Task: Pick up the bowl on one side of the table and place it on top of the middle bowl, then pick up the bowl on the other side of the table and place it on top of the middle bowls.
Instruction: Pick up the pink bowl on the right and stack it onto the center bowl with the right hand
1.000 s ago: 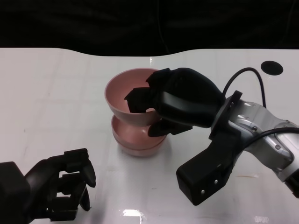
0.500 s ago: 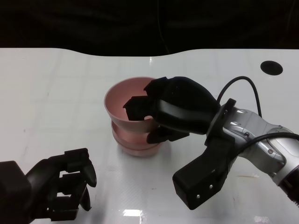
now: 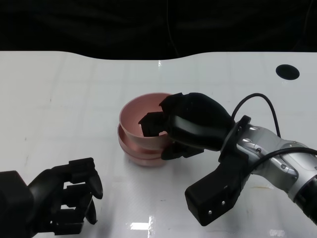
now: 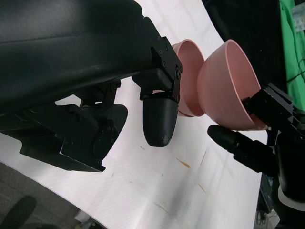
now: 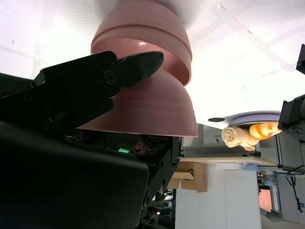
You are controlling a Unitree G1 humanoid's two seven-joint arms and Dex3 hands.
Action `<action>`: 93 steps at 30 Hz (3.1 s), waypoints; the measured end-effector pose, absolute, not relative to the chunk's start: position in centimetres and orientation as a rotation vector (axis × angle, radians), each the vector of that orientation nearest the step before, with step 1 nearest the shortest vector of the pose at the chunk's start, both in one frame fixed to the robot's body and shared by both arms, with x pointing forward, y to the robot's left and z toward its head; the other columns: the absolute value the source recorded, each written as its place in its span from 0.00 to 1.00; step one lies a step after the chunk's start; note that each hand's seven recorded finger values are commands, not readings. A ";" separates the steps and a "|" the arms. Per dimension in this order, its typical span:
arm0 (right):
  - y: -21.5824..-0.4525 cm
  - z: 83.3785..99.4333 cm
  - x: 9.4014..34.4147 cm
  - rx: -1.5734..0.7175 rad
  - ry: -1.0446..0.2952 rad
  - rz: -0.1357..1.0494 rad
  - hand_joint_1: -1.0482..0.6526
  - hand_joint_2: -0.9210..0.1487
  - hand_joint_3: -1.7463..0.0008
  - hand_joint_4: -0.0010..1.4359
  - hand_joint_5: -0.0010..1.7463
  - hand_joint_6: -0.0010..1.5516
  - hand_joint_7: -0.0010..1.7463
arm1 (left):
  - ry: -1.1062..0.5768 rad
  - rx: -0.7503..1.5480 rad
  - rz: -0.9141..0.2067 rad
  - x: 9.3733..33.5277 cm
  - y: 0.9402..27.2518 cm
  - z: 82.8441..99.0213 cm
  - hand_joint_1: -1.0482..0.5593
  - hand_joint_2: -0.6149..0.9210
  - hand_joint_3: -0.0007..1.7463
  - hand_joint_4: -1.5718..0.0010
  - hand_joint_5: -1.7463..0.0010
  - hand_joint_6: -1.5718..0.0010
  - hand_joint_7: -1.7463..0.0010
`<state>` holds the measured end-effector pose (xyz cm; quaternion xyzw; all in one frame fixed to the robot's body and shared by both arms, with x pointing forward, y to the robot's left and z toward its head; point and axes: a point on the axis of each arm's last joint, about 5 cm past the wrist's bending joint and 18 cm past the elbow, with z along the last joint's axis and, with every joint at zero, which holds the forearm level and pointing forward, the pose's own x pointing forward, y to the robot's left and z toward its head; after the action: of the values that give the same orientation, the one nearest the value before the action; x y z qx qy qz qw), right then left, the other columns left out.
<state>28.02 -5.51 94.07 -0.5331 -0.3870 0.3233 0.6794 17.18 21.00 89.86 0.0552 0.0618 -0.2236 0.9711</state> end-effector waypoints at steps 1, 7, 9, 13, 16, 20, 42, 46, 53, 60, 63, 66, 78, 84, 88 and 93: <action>-5.5 93.9 28.0 -1.196 -0.866 0.726 0.47 0.00 0.91 0.60 1.00 0.38 0.91 | 0.123 0.112 -0.452 17.2 21.0 89.9 0.82 0.89 0.65 0.54 0.00 0.60 0.00; -5.1 93.1 28.0 -1.223 -0.856 0.746 0.47 0.00 0.95 0.59 1.00 0.49 0.62 | 0.141 0.106 -0.444 17.1 20.8 90.0 0.82 0.90 0.64 0.54 0.00 0.60 0.00; -5.1 93.0 28.0 -1.233 -0.852 0.747 0.46 0.00 0.95 0.60 1.00 0.50 0.58 | 0.149 0.105 -0.444 17.0 20.7 90.0 0.82 0.90 0.63 0.54 0.00 0.60 0.00; -4.8 93.0 28.1 -1.238 -0.855 0.749 0.45 0.00 0.94 0.61 1.00 0.49 0.63 | 0.148 0.104 -0.448 17.0 20.6 90.1 0.83 0.91 0.63 0.53 0.00 0.60 0.00; -4.6 92.8 28.1 -1.241 -0.847 0.755 0.46 0.01 0.96 0.60 1.00 0.47 0.68 | 0.151 0.103 -0.449 17.0 20.6 90.1 0.83 0.91 0.63 0.53 0.00 0.60 0.00; -4.3 92.8 28.1 -1.251 -0.849 0.770 0.46 0.02 0.98 0.60 1.00 0.47 0.66 | 0.155 0.100 -0.450 17.0 20.6 90.1 0.82 0.91 0.63 0.53 0.00 0.60 0.00; -3.9 92.3 28.6 -1.269 -0.858 0.750 0.48 0.02 0.99 0.59 1.00 0.46 0.74 | 0.181 0.087 -0.458 17.2 20.3 89.7 0.82 0.93 0.59 0.52 0.00 0.60 0.00; -3.9 92.0 28.7 -1.261 -0.867 0.744 0.48 0.02 0.99 0.58 1.00 0.46 0.75 | 0.182 0.087 -0.459 17.2 20.3 89.7 0.82 0.93 0.59 0.52 0.00 0.60 0.00; -4.1 90.7 28.6 -1.213 -0.912 0.704 0.49 0.01 0.99 0.57 1.00 0.36 0.96 | 0.182 0.077 -0.458 17.2 20.2 89.6 0.82 0.93 0.59 0.52 0.00 0.60 0.00; -4.5 89.7 28.4 -1.186 -0.933 0.679 0.49 0.00 0.98 0.55 1.00 0.33 1.00 | 0.191 0.076 -0.451 17.2 20.2 89.5 0.81 0.95 0.56 0.53 0.00 0.61 0.00; -4.5 89.6 28.4 -1.197 -0.932 0.683 0.34 0.00 0.86 0.46 0.82 0.33 0.73 | 0.198 0.074 -0.450 17.2 20.2 89.5 0.81 0.96 0.54 0.53 0.00 0.62 0.00; -4.5 89.8 28.6 -1.260 -0.873 0.744 0.16 0.00 0.73 0.20 0.24 0.24 0.13 | 0.193 0.076 -0.451 17.2 20.2 89.5 0.81 0.96 0.54 0.54 0.00 0.62 0.00; -4.8 89.7 28.6 -1.413 -0.758 0.830 0.00 0.00 0.50 0.00 0.00 0.00 0.00 | 0.170 0.080 -0.452 17.2 20.2 89.3 0.77 1.00 0.45 0.51 0.00 0.59 0.00; -4.8 89.3 28.4 -1.449 -0.758 0.820 0.00 0.00 0.47 0.00 0.00 0.00 0.00 | 0.167 0.079 -0.453 17.2 20.2 89.3 0.77 1.00 0.46 0.51 0.00 0.59 0.00; -4.9 89.2 28.4 -1.466 -0.758 0.811 0.00 0.00 0.46 0.00 0.00 0.00 0.00 | 0.173 0.077 -0.452 17.2 20.2 89.3 0.76 1.00 0.46 0.52 0.00 0.60 0.00; -5.2 89.7 28.5 -1.464 -0.793 0.786 0.01 0.00 0.50 0.00 0.00 0.00 0.00 | 0.182 0.075 -0.452 17.2 20.1 89.3 0.79 0.98 0.49 0.53 0.00 0.61 0.00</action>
<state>28.48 -5.19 89.71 -0.6328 -0.3427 0.3399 0.6054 17.21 20.15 89.28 0.0372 0.0903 -0.2238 0.9697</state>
